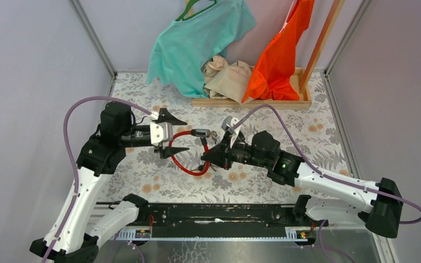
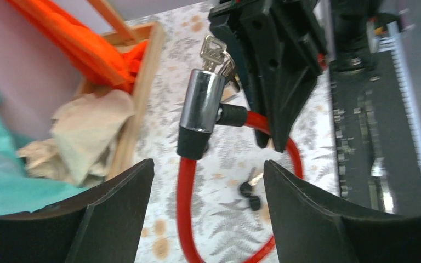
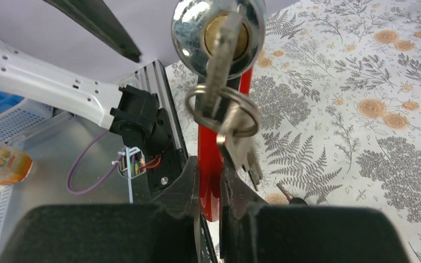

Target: Unlock with the key

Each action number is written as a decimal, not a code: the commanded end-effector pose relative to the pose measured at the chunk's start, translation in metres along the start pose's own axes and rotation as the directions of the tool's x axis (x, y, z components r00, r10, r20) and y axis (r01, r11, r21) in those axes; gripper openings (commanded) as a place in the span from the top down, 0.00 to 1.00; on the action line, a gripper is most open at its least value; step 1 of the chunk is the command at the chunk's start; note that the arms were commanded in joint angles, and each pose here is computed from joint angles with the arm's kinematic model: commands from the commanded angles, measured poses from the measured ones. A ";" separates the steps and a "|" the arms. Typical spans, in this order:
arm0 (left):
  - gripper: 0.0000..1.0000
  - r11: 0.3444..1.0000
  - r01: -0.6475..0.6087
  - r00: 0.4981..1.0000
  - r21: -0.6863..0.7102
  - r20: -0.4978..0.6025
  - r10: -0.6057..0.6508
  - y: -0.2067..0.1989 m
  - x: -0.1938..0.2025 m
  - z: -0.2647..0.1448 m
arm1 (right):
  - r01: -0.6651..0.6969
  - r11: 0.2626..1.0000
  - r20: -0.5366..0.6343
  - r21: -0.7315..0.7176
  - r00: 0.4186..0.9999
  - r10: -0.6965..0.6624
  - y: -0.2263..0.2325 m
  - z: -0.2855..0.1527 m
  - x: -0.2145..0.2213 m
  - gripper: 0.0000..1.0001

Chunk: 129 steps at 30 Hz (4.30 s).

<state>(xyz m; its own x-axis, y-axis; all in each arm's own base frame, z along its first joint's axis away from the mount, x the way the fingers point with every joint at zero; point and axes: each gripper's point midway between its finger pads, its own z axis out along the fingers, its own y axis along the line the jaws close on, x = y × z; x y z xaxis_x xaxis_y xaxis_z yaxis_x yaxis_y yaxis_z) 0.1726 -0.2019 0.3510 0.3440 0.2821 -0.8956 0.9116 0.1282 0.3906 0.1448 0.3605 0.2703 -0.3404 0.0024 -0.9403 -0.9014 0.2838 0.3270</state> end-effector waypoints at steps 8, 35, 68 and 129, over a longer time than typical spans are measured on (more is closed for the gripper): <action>0.28 0.895 0.364 0.930 0.258 -0.049 -0.364 -0.040 0.000 0.010 | 0.189 0.976 0.166 -0.112 0.972 -0.169 0.032 -0.022 -0.049 1.00; 1.00 0.927 0.331 0.939 0.176 -0.154 -0.307 -0.017 0.022 0.013 | 0.029 0.995 -0.073 -0.099 0.997 -0.036 0.041 -0.059 -0.013 0.15; 1.00 0.886 0.339 0.939 0.316 -0.174 -0.297 -0.051 0.018 0.001 | -0.101 0.991 -0.082 -0.087 0.992 0.094 0.023 -0.044 -0.087 0.47; 1.00 0.854 0.509 0.857 0.102 0.033 -0.515 -0.011 -0.019 0.019 | -0.330 0.944 0.093 0.029 0.941 0.326 -0.012 -0.073 -0.094 0.01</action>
<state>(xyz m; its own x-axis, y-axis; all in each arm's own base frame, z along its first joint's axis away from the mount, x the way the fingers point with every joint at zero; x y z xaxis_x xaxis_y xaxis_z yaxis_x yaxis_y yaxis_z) 0.1647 -0.2153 0.3465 0.0002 0.2467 -0.9691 0.9874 0.1534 0.0393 0.1474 0.3013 0.3748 -0.6968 0.1362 -0.7042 -0.6893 0.1439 0.7100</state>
